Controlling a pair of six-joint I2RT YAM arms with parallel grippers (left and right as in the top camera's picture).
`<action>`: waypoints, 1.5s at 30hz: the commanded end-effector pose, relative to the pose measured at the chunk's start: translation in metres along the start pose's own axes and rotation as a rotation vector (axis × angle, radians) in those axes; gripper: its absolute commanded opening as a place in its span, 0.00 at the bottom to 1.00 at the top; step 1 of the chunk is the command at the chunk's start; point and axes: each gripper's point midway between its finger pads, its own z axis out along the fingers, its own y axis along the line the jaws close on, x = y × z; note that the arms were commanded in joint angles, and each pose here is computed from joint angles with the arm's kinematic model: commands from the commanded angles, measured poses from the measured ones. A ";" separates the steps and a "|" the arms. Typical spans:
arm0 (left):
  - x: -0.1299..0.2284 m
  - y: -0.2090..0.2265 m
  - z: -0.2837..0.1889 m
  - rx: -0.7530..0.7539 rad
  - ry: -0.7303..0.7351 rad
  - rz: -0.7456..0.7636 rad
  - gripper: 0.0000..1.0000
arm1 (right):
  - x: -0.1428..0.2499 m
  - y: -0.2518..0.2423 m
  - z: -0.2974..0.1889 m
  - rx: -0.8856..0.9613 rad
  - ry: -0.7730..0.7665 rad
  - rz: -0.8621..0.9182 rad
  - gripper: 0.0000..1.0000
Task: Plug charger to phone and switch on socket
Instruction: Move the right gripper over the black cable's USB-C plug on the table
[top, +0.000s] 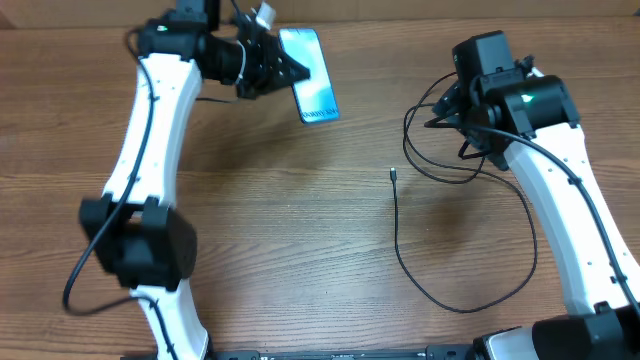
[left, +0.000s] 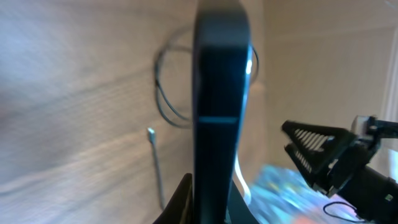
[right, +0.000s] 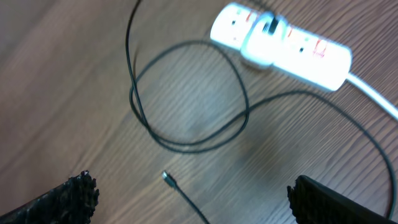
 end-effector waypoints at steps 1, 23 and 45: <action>-0.010 -0.009 -0.030 -0.158 -0.128 0.114 0.04 | 0.022 0.002 0.023 0.030 0.086 -0.051 1.00; 0.016 -0.052 -0.029 0.098 -0.027 0.494 0.04 | 0.083 0.019 0.105 0.044 0.333 -0.331 0.84; 0.007 -0.030 -0.028 -0.040 -0.050 0.411 0.05 | 0.154 0.029 0.139 -0.149 0.431 -0.684 0.63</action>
